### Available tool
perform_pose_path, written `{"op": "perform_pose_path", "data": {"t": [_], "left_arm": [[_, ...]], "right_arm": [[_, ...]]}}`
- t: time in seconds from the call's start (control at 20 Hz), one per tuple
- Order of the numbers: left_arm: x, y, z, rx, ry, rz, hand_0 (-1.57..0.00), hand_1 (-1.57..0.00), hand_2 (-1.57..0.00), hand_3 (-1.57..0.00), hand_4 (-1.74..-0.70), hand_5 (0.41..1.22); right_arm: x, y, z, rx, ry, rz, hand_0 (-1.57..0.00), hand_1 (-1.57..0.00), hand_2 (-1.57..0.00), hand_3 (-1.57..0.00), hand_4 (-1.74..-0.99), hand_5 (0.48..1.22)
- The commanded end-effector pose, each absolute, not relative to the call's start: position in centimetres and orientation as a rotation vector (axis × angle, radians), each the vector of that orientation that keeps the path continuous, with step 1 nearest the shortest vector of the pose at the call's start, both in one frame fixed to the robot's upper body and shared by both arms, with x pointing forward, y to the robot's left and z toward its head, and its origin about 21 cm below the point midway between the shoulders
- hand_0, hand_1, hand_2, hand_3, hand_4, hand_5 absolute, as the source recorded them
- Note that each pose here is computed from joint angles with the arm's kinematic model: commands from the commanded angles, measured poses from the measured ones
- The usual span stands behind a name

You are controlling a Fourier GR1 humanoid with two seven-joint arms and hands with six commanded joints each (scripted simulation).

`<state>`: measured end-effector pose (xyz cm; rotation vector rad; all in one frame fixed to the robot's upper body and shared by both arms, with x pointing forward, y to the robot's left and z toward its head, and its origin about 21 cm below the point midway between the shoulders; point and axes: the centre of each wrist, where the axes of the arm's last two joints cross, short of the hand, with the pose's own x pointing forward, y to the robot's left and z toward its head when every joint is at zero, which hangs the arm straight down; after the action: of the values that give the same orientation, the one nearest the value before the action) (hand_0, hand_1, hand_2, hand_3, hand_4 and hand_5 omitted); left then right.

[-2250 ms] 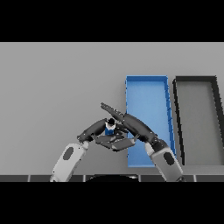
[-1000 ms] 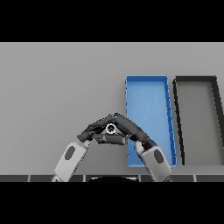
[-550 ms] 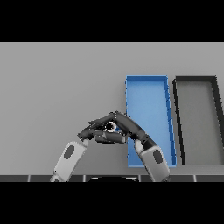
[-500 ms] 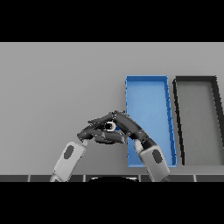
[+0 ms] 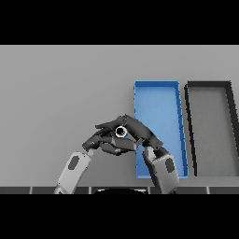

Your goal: Pick up the blue pipe and place it into the blue bin.

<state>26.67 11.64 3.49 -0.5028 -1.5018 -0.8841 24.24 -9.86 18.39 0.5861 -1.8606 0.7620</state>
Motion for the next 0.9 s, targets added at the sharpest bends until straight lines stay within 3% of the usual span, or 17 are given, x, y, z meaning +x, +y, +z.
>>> {"op": "perform_pose_path", "data": {"t": [0.0, 0.3, 0.5, 0.65, 0.85], "left_arm": [[26.5, 11.5, 3.4, -0.503, -1.494, -0.889, -0.01, -0.01, -0.01, -0.01, -0.97, 0.493], [26.5, 11.7, 3.8, -0.487, -1.499, -0.89, 0.0, 0.0, 0.0, 0.0, -0.95, 0.474], [26.1, 12.2, 3.6, -0.49, -1.532, -0.888, 0.0, 0.0, 0.0, 0.0, -0.95, 0.466], [26.0, 12.7, 4.0, -0.478, -1.527, -0.881, 0.0, 0.0, 0.0, 0.0, -0.95, 0.47], [26.6, 12.8, 4.1, -0.467, -1.512, -0.87, 0.0, 0.0, 0.0, 0.0, -0.95, 0.472]], "right_arm": [[24.3, -10.0, 19.3, 0.606, -1.848, 0.734, -1.57, -1.57, -1.57, -1.57, -1.494, 1.221], [26.5, -12.3, 25.4, 0.663, -1.925, 0.583, -1.57, -1.57, -1.57, -1.57, -1.497, 1.221], [28.0, -16.0, 29.0, 0.498, -2.037, 0.432, -1.57, -1.57, -1.57, -1.57, -1.498, 1.221], [29.2, -18.0, 29.2, 0.358, -2.028, 0.358, -1.57, -1.57, -1.57, -1.57, -1.498, 1.221], [30.1, -21.7, 26.2, 0.199, -1.921, 0.246, -1.57, -1.57, -1.57, -1.57, -1.499, 1.221]]}}
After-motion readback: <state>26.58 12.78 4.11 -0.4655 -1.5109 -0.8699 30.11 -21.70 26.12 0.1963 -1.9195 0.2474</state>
